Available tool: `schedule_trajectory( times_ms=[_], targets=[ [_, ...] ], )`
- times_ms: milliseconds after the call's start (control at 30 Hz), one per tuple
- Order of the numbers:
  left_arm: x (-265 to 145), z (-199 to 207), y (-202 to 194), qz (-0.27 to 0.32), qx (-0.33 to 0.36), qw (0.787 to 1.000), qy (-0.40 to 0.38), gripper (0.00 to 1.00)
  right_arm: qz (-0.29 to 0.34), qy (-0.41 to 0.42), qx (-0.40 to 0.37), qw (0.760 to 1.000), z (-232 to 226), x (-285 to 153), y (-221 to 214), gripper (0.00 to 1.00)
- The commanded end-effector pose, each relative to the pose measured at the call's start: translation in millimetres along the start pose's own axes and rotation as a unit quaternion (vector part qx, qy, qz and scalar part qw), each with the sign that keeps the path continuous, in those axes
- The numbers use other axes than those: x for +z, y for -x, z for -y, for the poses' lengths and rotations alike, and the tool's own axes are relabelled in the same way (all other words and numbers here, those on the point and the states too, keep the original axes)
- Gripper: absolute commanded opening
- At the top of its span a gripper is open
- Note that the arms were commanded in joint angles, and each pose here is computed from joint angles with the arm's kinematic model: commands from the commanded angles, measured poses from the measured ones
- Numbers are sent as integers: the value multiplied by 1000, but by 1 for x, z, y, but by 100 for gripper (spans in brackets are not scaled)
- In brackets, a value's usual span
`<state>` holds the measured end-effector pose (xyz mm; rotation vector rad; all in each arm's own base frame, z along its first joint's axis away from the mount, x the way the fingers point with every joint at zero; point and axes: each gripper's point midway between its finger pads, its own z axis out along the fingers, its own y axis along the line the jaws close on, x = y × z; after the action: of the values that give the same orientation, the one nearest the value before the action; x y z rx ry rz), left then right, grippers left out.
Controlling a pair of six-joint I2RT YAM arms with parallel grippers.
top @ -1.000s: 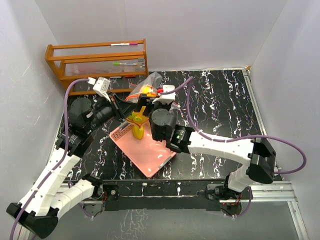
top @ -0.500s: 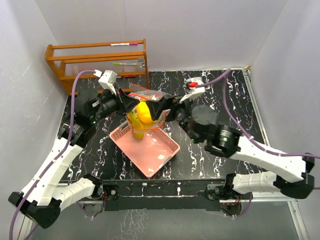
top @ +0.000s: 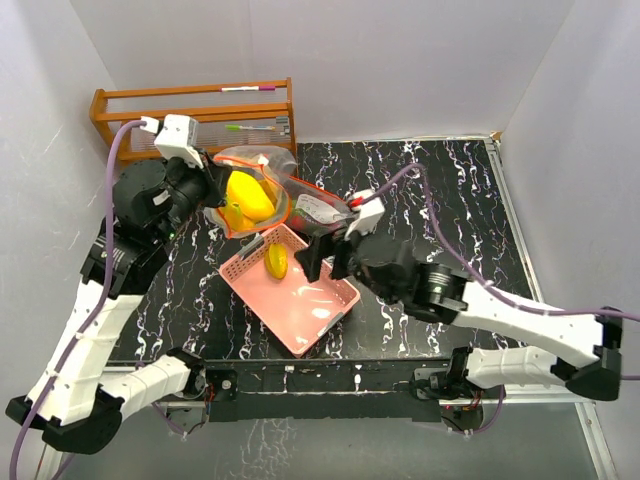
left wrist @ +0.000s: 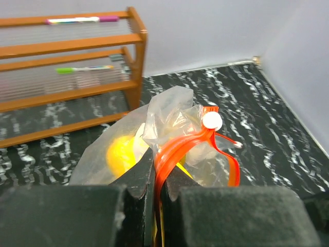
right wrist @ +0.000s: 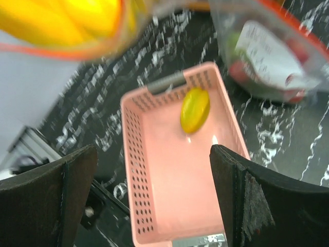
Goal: Place the food in the zip-top bag and seal the zipper
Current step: Pick up the fake fruit from the bin.
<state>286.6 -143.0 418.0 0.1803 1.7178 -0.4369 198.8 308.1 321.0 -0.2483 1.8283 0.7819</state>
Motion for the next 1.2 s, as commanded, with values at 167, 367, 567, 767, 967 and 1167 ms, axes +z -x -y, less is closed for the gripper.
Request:
schedule_trajectory(
  times_ms=[167,367,567,767,967,1167],
  targets=[
    [-41,-69,31,48,78,979,183,0,-70,12,11,997,-13,60,-83,94],
    [-45,-69,20,40,79,980,178,0,-99,-35,-12,994,-8,127,-118,98],
    [-60,-75,29,57,88,976,191,0,-109,-77,5,991,22,181,-135,96],
    [-70,-77,32,65,94,975,192,0,-116,-107,-18,987,42,210,-149,94],
    [-69,-76,25,63,93,976,186,0,-139,-110,-26,984,49,223,-168,90],
    [-69,-75,23,62,96,976,184,0,-163,-121,-33,979,61,224,-192,76]
  ],
)
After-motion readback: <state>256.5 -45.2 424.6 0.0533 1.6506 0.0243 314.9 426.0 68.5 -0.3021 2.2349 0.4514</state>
